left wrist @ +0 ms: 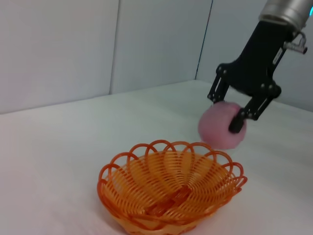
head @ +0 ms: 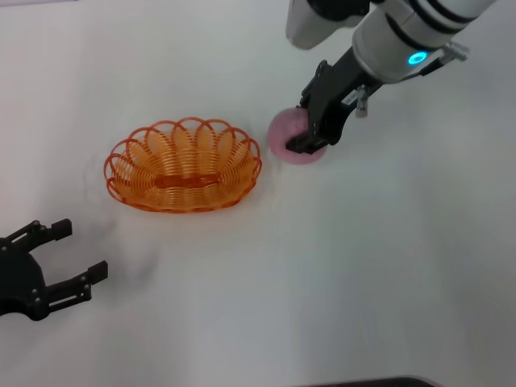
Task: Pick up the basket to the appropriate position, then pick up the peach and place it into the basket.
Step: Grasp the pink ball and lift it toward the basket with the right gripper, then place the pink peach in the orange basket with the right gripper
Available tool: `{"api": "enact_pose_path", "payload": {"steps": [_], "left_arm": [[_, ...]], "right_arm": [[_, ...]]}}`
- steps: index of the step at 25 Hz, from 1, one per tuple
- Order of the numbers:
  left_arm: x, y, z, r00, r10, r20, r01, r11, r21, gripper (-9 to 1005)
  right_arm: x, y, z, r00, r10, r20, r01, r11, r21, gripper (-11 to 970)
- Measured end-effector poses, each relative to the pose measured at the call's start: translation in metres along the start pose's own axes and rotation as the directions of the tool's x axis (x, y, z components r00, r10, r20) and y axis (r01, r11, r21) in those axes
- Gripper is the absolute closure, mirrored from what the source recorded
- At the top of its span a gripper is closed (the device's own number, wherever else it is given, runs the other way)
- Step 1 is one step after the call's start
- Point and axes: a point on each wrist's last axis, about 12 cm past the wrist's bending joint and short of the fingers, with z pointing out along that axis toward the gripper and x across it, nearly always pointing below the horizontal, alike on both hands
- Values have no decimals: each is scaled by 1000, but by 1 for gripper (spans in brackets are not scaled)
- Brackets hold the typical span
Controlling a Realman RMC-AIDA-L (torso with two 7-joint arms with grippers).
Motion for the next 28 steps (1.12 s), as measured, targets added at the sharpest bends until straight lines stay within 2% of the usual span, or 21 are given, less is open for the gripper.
{"api": "enact_pose_path", "payload": {"steps": [11, 18, 28], "left_arm": [[-2, 2, 0, 1000, 7, -1, -7, 1000, 0, 121], [-3, 3, 1, 1000, 11, 2, -11, 1000, -2, 120], [-6, 5, 2, 1000, 17, 9, -17, 1000, -1, 120]], "right_arm": [[-2, -1, -5, 1000, -6, 20, 6, 1000, 11, 434], [-15, 1, -4, 997, -39, 64, 38, 999, 17, 418], [-43, 15, 19, 982, -161, 98, 157, 986, 52, 396]]}}
